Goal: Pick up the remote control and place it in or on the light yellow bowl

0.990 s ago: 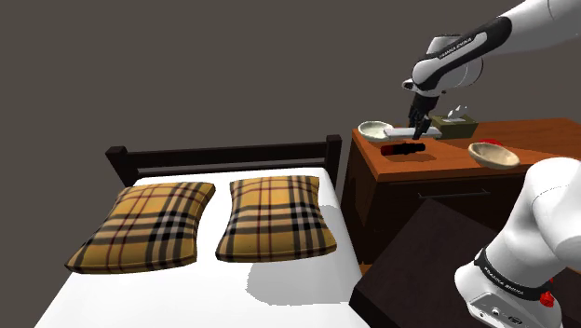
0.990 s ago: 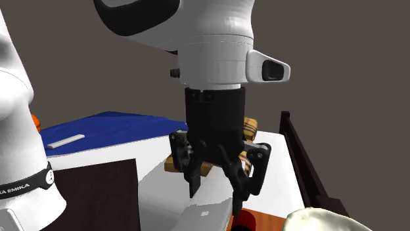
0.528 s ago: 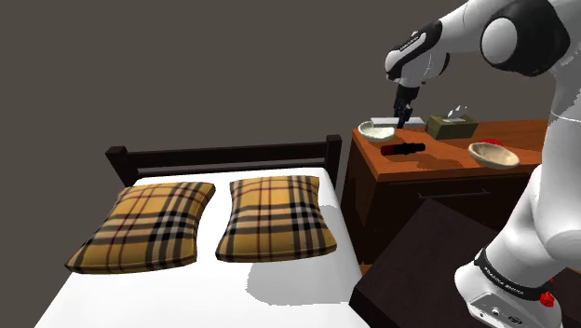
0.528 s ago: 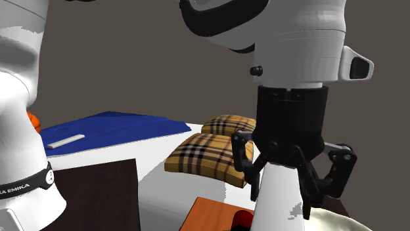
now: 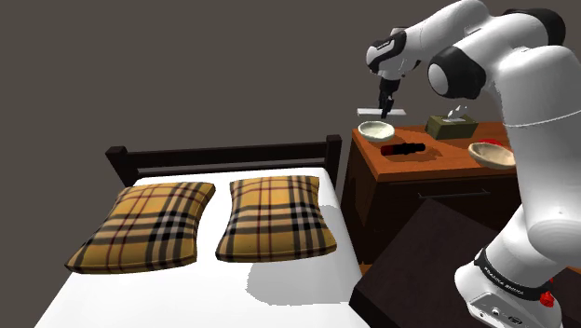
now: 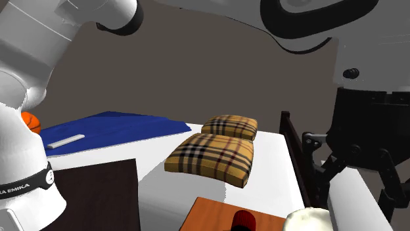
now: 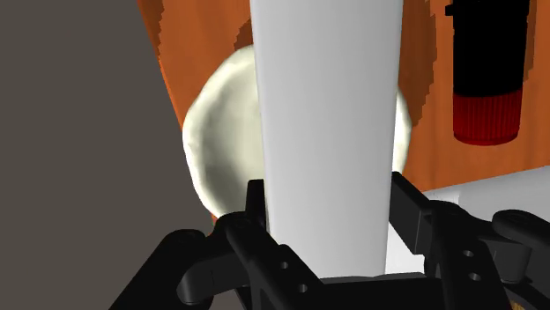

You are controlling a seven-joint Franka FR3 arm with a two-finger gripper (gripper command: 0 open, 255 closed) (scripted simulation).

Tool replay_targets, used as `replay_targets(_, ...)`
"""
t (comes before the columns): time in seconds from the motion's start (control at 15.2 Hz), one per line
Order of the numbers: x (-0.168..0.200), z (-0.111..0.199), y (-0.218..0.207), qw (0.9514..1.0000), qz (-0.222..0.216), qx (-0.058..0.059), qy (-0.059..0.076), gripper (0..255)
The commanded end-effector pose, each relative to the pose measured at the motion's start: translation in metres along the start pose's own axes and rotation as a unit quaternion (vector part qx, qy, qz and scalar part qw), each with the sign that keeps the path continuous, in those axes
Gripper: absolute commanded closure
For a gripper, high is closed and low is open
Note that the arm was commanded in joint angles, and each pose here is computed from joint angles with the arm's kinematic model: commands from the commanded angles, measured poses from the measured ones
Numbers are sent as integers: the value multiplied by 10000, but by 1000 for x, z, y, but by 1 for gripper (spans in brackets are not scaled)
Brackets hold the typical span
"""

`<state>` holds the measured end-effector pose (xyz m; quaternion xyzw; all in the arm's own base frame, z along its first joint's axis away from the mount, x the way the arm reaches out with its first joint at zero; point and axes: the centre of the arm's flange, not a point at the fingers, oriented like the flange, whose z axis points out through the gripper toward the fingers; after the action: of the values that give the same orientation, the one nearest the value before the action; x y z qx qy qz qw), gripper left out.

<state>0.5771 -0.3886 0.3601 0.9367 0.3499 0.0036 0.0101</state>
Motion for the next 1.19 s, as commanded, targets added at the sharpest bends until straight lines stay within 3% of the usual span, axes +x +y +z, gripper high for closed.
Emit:
replay_targets(0.0, 1, 9, 7, 10000, -3, 7, 8, 255)
replay_targets(0.73, 1, 69, 6, 10000, -3, 7, 8, 255)
replay_targets(1.12, 1, 69, 6, 10000, -3, 7, 8, 255)
